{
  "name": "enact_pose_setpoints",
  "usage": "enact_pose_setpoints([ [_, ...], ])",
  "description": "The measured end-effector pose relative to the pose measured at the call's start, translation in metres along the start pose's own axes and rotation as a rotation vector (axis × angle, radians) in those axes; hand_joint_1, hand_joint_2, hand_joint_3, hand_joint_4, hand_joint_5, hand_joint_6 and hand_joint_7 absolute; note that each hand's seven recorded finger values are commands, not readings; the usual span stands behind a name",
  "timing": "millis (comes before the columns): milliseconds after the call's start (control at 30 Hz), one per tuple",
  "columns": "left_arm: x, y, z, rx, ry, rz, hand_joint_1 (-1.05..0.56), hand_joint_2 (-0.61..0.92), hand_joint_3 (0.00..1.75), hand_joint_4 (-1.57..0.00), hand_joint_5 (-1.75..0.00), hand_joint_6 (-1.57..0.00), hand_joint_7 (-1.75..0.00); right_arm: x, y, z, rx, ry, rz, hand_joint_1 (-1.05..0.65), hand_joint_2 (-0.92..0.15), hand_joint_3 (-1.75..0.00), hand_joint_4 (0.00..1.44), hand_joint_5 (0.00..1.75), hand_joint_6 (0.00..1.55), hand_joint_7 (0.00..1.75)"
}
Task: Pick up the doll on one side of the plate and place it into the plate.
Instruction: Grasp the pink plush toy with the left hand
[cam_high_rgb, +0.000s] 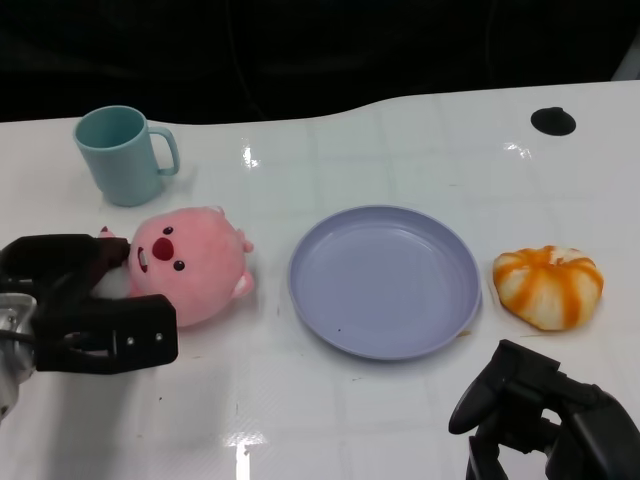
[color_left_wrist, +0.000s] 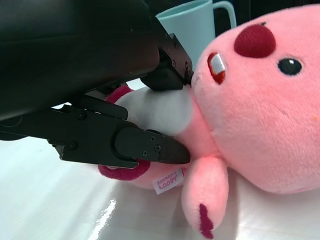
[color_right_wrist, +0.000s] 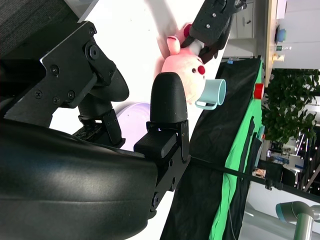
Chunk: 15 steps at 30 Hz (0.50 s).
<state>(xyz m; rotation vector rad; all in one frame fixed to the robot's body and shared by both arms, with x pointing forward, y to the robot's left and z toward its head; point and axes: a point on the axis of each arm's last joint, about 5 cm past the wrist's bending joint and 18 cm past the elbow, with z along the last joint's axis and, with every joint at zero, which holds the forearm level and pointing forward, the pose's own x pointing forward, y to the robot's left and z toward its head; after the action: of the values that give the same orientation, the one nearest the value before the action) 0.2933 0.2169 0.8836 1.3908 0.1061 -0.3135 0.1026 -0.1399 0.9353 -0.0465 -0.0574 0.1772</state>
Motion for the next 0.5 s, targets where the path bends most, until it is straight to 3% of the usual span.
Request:
enact_pose_setpoints([
  [33,0.000,-0.001,0.000,0.000,-0.007,0.009,-0.17,0.91,0.09,-0.80,-1.58,-1.19,-0.49,0.000,0.000,0.000,0.000,0.000,0.000,0.07,-0.43,-1.34,0.70,1.75,0.64,1.50],
  [67,-0.001,-0.002,0.000,0.002,-0.013,0.021,-0.19,0.92,0.22,-0.83,-1.68,-0.89,-1.12,0.000,0.000,0.000,0.000,0.000,0.000,0.07,-0.43,-1.35,0.70,1.75,0.64,1.50],
  [100,-0.001,-0.003,0.000,0.003,-0.021,0.036,-0.20,0.92,0.27,-0.85,-1.71,-0.73,-1.43,0.000,0.000,0.000,0.000,0.000,0.000,0.07,-0.43,-1.35,0.71,1.75,0.64,1.50],
  [167,-0.001,-0.005,0.001,0.001,-0.040,0.062,-0.21,0.92,0.31,-0.84,-1.74,-0.60,-1.68,0.000,0.000,0.000,0.000,0.000,0.000,0.06,-0.42,-1.35,0.71,1.75,0.64,1.51],
  [300,-0.003,-0.009,0.001,-0.022,-0.049,0.117,-0.14,0.85,0.31,-0.87,-1.75,-0.61,-1.74,0.000,0.000,0.000,0.000,0.001,0.000,0.04,-0.42,-1.34,0.71,1.75,0.64,1.50],
  [400,-0.007,-0.015,0.000,-0.046,-0.061,0.169,-0.14,0.60,0.80,-0.90,-1.75,-0.65,-1.75,0.000,0.000,0.000,0.000,0.003,-0.001,0.04,-0.42,-1.34,0.71,1.75,0.64,1.50],
  [500,-0.008,-0.016,-0.001,-0.066,-0.063,0.197,-0.16,0.54,0.92,-0.90,-1.75,-0.66,-1.75,-0.001,0.000,-0.001,0.001,0.006,-0.002,0.05,-0.43,-1.34,0.71,1.75,0.63,1.51],
])
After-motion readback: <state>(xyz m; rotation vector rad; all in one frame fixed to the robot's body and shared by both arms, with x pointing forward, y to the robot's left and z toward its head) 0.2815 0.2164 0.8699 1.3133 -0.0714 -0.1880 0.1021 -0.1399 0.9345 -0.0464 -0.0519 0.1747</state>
